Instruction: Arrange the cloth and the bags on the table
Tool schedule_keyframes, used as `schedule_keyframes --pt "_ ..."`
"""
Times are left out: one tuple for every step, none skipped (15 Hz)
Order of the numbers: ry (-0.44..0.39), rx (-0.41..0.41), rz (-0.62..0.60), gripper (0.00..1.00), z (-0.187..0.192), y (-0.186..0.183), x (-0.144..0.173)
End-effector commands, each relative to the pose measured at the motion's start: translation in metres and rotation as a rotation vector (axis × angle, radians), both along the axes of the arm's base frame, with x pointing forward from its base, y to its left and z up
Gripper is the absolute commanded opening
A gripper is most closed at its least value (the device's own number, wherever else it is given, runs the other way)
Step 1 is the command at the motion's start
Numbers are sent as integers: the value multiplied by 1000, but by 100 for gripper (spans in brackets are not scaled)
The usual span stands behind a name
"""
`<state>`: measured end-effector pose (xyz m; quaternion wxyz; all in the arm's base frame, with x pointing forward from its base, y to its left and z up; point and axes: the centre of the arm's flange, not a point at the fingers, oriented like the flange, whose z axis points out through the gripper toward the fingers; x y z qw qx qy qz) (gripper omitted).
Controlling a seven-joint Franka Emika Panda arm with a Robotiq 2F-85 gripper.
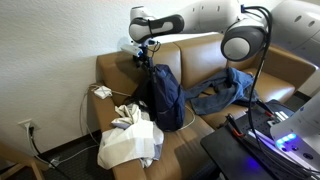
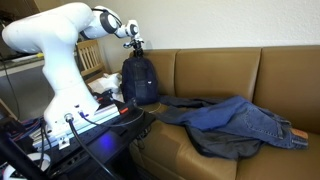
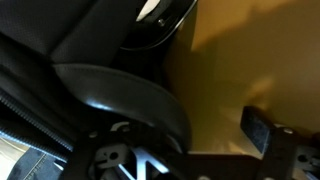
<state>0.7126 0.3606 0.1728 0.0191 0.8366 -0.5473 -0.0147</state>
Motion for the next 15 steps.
schedule_keyframes --pt "-84 57 -24 100 70 -23 28" --pt "-109 58 -20 100 82 -32 -1" --pt "-120 71 -25 100 99 -35 -7" --pt "-133 87 -29 100 116 -38 -9" --pt "-143 96 -45 100 134 -41 -5" --pt "-148 99 -61 100 157 -45 -2" --pt "-157 91 -70 100 181 -50 0" --pt "-148 83 -85 100 206 -55 1" --pt "-144 59 -113 100 231 -63 0" --pt "-159 40 -157 100 254 -74 -3" --pt "-167 26 -211 100 277 -86 -5" --pt "-221 2 -279 100 298 -103 -6" --pt "-234 -11 -335 100 319 -123 -6" --pt "-247 -23 -393 100 335 -144 -5" --pt "-258 -39 -451 100 351 -166 -4"
